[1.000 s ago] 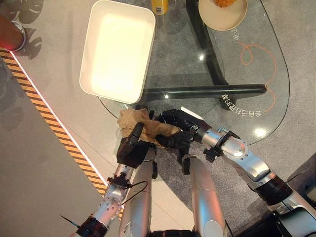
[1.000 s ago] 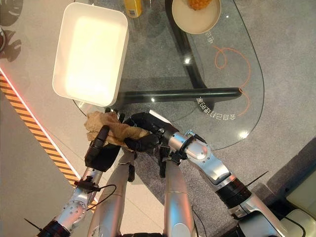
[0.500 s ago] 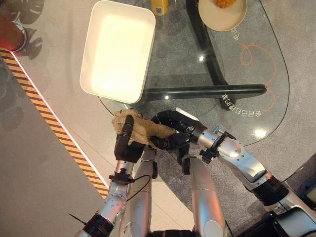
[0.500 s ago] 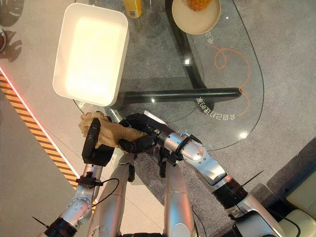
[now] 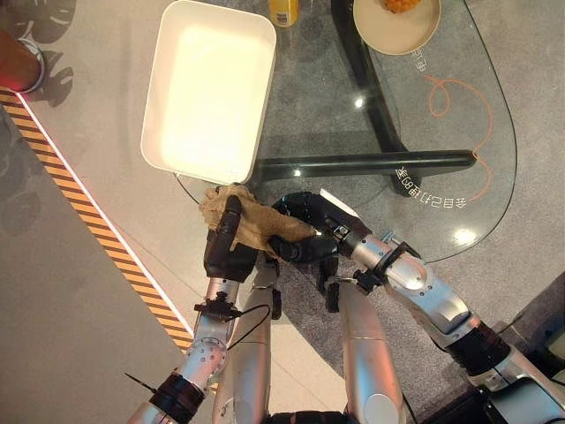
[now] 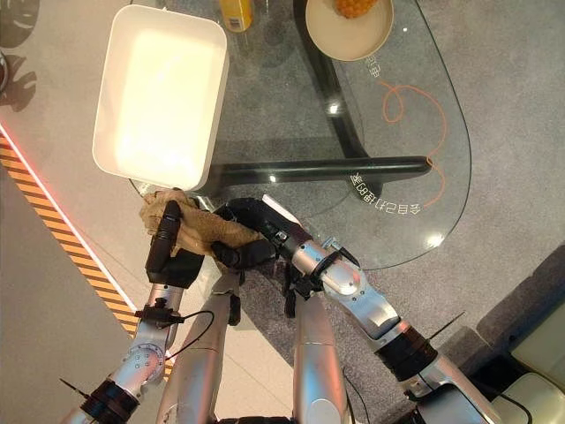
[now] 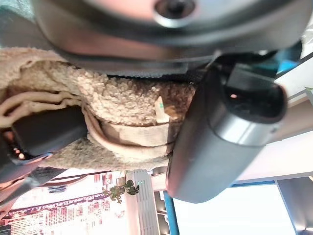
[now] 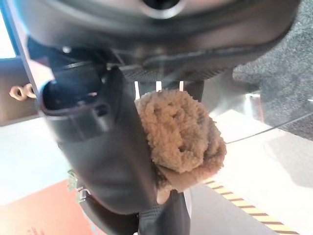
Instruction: Wipe the table with a cloth and put it in the basket.
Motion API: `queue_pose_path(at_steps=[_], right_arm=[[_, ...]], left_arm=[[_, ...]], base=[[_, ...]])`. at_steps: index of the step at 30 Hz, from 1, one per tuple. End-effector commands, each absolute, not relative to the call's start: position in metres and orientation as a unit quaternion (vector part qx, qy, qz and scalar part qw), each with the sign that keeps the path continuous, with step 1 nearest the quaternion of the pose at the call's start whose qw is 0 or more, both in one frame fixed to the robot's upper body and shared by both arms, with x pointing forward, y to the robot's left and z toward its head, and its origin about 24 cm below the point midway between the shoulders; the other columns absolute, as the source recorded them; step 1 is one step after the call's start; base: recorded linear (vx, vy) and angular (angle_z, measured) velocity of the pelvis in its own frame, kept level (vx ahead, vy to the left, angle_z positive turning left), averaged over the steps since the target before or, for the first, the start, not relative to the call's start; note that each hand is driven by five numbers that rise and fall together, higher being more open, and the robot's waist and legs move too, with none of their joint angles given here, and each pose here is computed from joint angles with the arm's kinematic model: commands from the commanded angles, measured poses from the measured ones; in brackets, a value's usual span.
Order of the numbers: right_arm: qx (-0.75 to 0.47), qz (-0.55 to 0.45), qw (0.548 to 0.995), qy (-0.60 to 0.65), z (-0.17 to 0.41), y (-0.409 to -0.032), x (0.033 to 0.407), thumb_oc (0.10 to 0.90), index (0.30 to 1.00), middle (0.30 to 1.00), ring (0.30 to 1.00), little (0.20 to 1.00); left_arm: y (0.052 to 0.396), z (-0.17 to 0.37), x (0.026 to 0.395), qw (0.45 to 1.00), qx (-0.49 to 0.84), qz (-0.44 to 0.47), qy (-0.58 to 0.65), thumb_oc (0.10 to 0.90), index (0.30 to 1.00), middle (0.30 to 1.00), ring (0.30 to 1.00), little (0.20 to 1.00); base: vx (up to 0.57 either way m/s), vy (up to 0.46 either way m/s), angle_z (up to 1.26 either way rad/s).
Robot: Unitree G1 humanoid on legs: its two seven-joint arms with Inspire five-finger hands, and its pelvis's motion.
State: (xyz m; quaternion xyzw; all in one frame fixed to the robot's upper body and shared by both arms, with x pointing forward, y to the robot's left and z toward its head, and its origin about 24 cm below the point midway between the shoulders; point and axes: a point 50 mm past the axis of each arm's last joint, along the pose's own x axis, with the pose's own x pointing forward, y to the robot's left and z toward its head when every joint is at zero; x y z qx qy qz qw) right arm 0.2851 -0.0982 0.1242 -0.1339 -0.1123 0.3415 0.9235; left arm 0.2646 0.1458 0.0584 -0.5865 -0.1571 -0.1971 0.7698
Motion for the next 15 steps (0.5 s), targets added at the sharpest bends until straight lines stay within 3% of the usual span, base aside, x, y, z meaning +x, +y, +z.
queue_pose_path(at_steps=[1,15], right_arm=[[-0.138,0.292,0.935,-0.143,0.128,-0.11,0.279,0.8,0.9,0.9,0.9,0.9],[-0.118,0.216,0.948,-0.201,0.144,-0.128,0.275,0.8,0.9,0.9,0.9,0.9]], left_arm=[[0.137,0.132,0.256,0.696,-0.552,-0.321,-0.327,0.1,0.3,0.3,0.3,0.2],[0.141,0.131,0.253,0.695,-0.555,-0.313,-0.332,0.1,0.3,0.3,0.3,0.2]], base=[[0.0,0.0,0.0],[0.0,0.0,0.0]])
